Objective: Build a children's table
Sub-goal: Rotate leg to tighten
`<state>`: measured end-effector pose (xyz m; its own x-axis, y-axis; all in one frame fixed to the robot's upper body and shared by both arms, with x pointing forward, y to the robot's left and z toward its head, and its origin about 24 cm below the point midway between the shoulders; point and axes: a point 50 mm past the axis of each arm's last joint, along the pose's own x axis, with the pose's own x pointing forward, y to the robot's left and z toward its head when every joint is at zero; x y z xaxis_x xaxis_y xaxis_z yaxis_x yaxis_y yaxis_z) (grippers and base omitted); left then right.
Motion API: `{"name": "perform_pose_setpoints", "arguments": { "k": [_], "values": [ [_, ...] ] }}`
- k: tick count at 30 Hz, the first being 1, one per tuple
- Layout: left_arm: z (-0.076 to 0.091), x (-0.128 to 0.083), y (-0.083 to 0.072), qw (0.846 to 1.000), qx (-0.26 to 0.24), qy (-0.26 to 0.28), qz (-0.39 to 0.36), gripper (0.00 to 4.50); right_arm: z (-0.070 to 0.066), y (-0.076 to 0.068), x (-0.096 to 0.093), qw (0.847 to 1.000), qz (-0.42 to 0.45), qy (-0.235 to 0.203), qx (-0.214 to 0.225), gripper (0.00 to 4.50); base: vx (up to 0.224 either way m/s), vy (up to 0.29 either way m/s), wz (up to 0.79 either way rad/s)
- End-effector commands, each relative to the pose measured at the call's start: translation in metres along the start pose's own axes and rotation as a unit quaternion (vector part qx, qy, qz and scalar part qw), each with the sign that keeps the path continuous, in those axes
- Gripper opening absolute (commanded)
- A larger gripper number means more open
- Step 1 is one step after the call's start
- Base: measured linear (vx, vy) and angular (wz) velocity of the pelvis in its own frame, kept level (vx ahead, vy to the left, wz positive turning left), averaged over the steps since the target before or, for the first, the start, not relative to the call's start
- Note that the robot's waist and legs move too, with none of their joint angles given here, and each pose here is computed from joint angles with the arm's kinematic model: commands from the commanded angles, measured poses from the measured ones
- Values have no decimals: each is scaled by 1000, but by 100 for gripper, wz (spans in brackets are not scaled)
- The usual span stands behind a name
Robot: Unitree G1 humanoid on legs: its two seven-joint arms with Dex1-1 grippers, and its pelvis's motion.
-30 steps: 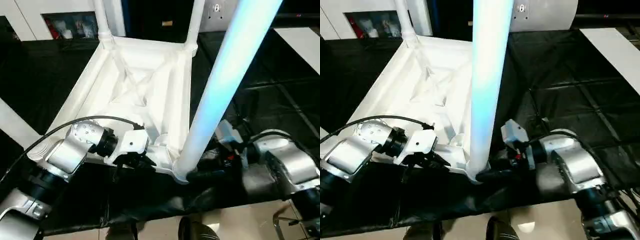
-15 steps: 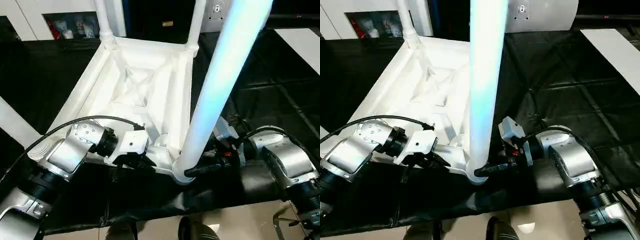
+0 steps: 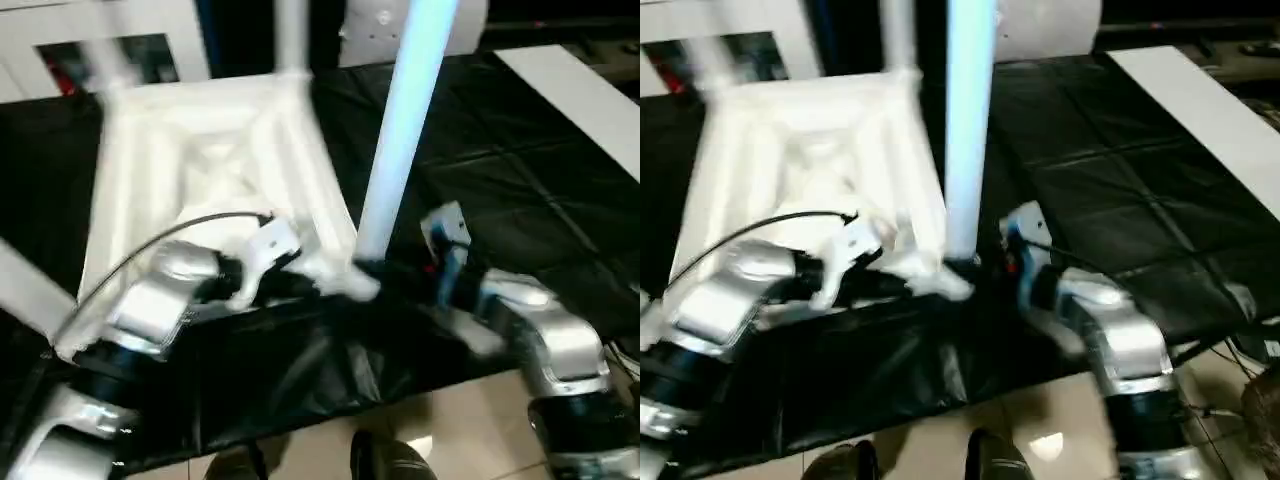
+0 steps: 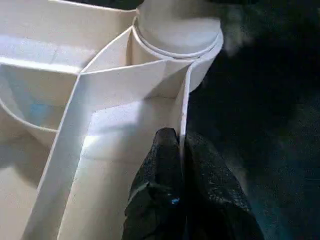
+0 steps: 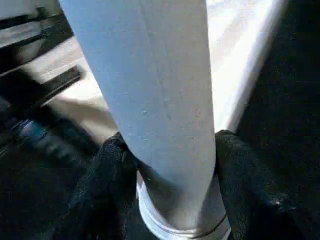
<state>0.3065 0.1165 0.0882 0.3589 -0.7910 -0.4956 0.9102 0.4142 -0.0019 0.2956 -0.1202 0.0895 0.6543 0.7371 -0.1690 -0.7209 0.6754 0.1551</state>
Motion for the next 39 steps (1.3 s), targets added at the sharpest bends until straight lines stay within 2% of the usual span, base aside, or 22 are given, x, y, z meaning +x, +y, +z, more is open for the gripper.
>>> {"name": "perform_pose_setpoints", "arguments": {
  "k": [1,4,5,8,10,11,13,15,17,19,20,23,24,27,30,33,35,39],
  "values": [
    [27,21,-15,999,15,-52,-1,0,-11,42,32,998,41,16,35,205,0,0,0],
    [34,31,-19,998,11,-65,16,0,-13,43,38,998,-22,7,57,205,0,0,0],
    [36,33,-21,997,9,-69,17,0,-13,43,39,998,-33,3,60,257,0,0,0],
    [37,36,-24,997,16,-69,18,0,-13,41,36,996,-63,-11,65,277,0,0,0],
    [34,35,-24,998,21,-62,17,0,-13,38,32,995,-76,-12,58,316,0,0,0],
    [33,35,-24,998,22,-61,17,0,-13,37,31,995,-77,-13,57,316,0,0,0],
    [27,29,-22,998,33,-52,12,0,-12,30,20,995,-87,-23,35,326,0,0,0],
    [21,24,-20,998,44,-44,11,0,-9,22,7,995,-93,-33,-4,361,0,0,0],
    [18,21,-20,998,46,-43,8,0,-8,14,-6,995,-88,-41,8,372,0,0,0],
    [16,19,-20,997,53,-45,16,0,-5,7,-17,994,-98,-47,-8,383,0,0,0],
    [17,19,-20,997,50,-58,19,0,-3,4,-23,994,-98,-57,-9,405,0,0,0],
    [22,15,-24,993,41,-107,16,0,6,-1,-44,994,-64,-90,-6,415,0,0,0],
    [22,14,-24,993,41,-108,16,43,6,-1,-44,994,-63,-91,-7,434,0,0,0],
    [26,11,-34,988,28,-150,3,57,20,-5,-57,993,-23,-116,-25,450,0,0,0],
    [26,9,-37,986,30,-162,10,94,27,-8,-63,994,7,-109,-10,450,0,0,0],
    [27,7,-39,985,25,-168,17,100,34,-5,-68,992,50,-118,-12,450,0,0,0],
    [28,5,-42,984,16,-174,24,128,40,-2,-72,988,96,-124,3,450,0,0,0],
    [25,1,-49,984,5,-178,26,145,43,2,-76,984,134,-120,9,450,0,0,0]
  ]
}}
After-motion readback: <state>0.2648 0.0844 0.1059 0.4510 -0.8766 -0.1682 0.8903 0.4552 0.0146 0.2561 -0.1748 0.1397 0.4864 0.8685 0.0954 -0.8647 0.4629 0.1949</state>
